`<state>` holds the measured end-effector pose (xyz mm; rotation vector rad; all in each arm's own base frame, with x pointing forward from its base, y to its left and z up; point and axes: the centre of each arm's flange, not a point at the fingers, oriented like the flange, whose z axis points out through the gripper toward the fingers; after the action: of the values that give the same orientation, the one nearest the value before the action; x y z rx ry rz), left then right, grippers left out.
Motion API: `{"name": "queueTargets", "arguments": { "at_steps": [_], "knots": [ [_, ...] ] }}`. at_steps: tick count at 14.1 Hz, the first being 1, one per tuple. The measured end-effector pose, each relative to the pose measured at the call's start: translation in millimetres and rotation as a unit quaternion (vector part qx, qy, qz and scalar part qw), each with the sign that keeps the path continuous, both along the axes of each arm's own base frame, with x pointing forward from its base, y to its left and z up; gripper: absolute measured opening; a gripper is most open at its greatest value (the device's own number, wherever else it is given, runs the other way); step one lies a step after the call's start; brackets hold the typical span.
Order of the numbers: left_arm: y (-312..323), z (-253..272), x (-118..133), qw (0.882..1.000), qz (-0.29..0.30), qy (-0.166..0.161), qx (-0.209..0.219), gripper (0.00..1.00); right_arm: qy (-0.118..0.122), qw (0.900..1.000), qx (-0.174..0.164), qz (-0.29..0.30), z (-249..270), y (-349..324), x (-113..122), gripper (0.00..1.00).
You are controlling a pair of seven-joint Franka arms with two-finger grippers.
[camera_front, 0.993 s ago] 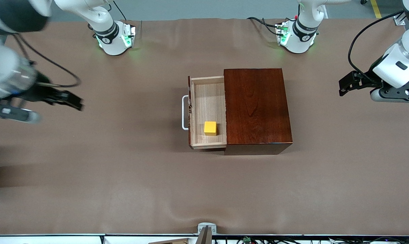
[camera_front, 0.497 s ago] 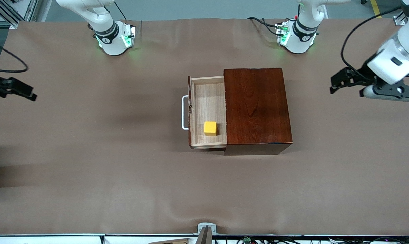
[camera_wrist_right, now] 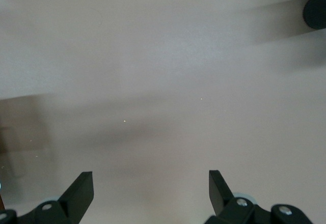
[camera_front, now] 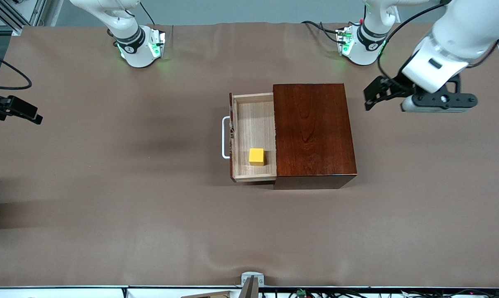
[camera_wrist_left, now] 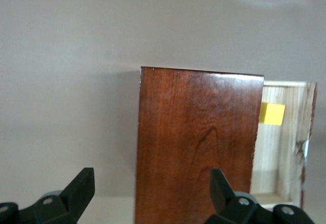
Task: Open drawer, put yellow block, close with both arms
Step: 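Move the left gripper to the front of the open drawer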
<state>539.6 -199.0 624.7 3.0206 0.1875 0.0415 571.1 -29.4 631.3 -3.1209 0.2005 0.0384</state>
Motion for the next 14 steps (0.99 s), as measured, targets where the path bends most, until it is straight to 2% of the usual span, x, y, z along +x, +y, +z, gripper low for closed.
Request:
{"name": "queueTargets", "arguments": {
  "at_steps": [3,7,9,12,14],
  "knots": [
    [-47,-25,-1,0.996,0.084,0.027,-0.009,1.0,-0.001,1.0,-0.001,0.002,0,3,0,1.0],
    [-129,-63,-13,0.988,0.138,0.066,-0.013,1.0,-0.004,1.0,-0.001,0.001,0,2,1,1.0],
    [-163,-80,-17,0.98,0.18,0.086,-0.012,1.0,-0.005,1.0,-0.001,0.002,1,2,1,1.0],
    [-209,-103,-29,0.975,0.195,0.103,-0.012,1.0,-0.008,1.0,-0.002,0.003,1,3,2,1.0],
    [-237,-115,-38,0.973,0.208,0.102,-0.018,1.0,-0.01,1.0,-0.002,0.003,1,4,3,1.0]
  ]
}}
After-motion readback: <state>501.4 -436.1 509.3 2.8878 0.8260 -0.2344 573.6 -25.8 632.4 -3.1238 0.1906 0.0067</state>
